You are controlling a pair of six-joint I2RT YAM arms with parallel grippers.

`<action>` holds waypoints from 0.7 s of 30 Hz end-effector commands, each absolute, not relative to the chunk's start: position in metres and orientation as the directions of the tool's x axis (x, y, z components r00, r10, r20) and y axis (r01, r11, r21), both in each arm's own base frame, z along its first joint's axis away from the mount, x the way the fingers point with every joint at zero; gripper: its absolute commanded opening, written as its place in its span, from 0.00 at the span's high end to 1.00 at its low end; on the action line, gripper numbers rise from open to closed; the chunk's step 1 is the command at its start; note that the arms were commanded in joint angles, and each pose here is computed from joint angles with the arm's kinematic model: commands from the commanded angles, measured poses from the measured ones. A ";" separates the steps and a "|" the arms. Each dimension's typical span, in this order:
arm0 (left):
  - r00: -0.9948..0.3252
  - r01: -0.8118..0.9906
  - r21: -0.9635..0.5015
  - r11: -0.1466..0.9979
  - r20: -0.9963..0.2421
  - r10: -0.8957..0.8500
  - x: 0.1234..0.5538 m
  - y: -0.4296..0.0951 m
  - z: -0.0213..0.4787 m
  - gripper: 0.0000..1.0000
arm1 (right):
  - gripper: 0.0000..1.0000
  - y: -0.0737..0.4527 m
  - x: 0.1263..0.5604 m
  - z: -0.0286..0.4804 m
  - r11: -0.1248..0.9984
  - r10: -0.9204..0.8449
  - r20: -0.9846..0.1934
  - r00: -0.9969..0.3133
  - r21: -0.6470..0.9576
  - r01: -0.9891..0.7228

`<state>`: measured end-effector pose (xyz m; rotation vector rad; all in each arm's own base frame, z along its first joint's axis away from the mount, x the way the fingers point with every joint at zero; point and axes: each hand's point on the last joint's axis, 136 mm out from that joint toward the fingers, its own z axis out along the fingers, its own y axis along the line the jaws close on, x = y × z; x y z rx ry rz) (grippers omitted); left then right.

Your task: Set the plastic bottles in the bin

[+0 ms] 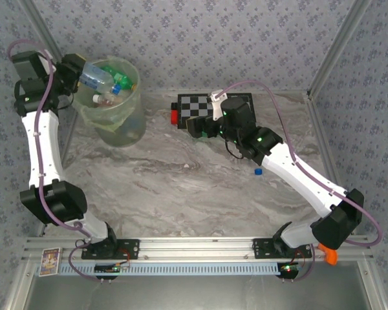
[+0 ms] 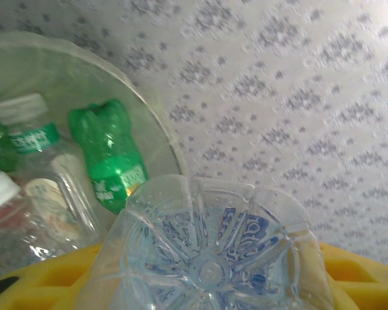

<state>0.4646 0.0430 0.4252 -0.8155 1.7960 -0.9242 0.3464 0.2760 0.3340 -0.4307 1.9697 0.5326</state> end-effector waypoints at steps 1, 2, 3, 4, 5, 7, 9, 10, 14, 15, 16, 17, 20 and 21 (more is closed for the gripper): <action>-0.304 -0.189 -0.878 0.439 -0.373 -0.877 0.472 0.057 0.419 0.47 | 0.00 0.271 0.348 0.345 0.846 -0.032 -0.913 -0.407 0.192 -0.498; -0.300 -0.212 -0.879 0.427 -0.357 -0.884 0.475 0.060 0.413 0.47 | 0.00 0.270 0.348 0.345 0.847 -0.034 -0.912 -0.408 0.190 -0.496; -0.297 -0.227 -0.879 0.419 -0.347 -0.890 0.478 0.062 0.409 0.47 | 0.00 0.270 0.349 0.344 0.848 -0.035 -0.911 -0.410 0.190 -0.494; -0.293 -0.257 -0.878 0.403 -0.327 -0.899 0.481 0.065 0.400 0.48 | 0.00 0.270 0.349 0.345 0.850 -0.033 -0.912 -0.410 0.190 -0.491; -0.290 -0.278 -0.880 0.384 -0.304 -0.907 0.485 0.067 0.394 0.47 | 0.00 0.269 0.349 0.345 0.852 -0.033 -0.912 -0.409 0.189 -0.489; -0.283 -0.317 -0.878 0.358 -0.273 -0.920 0.491 0.071 0.383 0.46 | 0.00 0.268 0.349 0.345 0.856 -0.035 -0.911 -0.410 0.185 -0.483; -0.279 -0.349 -0.873 0.342 -0.251 -0.927 0.496 0.074 0.374 0.45 | 0.00 0.266 0.349 0.344 0.858 -0.037 -0.911 -0.410 0.182 -0.481; -0.280 -0.356 -0.872 0.335 -0.243 -0.929 0.499 0.074 0.372 0.44 | 0.00 0.266 0.349 0.345 0.859 -0.036 -0.912 -0.409 0.181 -0.479; -0.286 -0.373 -0.865 0.337 -0.238 -0.928 0.509 0.075 0.367 0.42 | 0.00 0.265 0.349 0.345 0.861 -0.039 -0.911 -0.411 0.177 -0.476; -0.285 -0.379 -0.862 0.338 -0.239 -0.928 0.510 0.076 0.366 0.42 | 0.00 0.265 0.350 0.346 0.863 -0.038 -0.911 -0.410 0.177 -0.473; -0.289 -0.378 -0.860 0.343 -0.243 -0.926 0.512 0.075 0.366 0.42 | 0.00 0.265 0.351 0.346 0.863 -0.040 -0.911 -0.412 0.176 -0.473; -0.293 -0.381 -0.858 0.345 -0.241 -0.925 0.514 0.074 0.365 0.41 | 0.00 0.266 0.351 0.346 0.862 -0.040 -0.910 -0.412 0.177 -0.474; -0.314 -0.393 -0.851 0.348 -0.232 -0.921 0.520 0.068 0.358 0.40 | 0.00 0.268 0.352 0.346 0.861 -0.045 -0.909 -0.415 0.176 -0.477; -0.319 -0.396 -0.847 0.354 -0.235 -0.918 0.521 0.066 0.357 0.40 | 0.00 0.268 0.352 0.346 0.861 -0.045 -0.909 -0.415 0.176 -0.477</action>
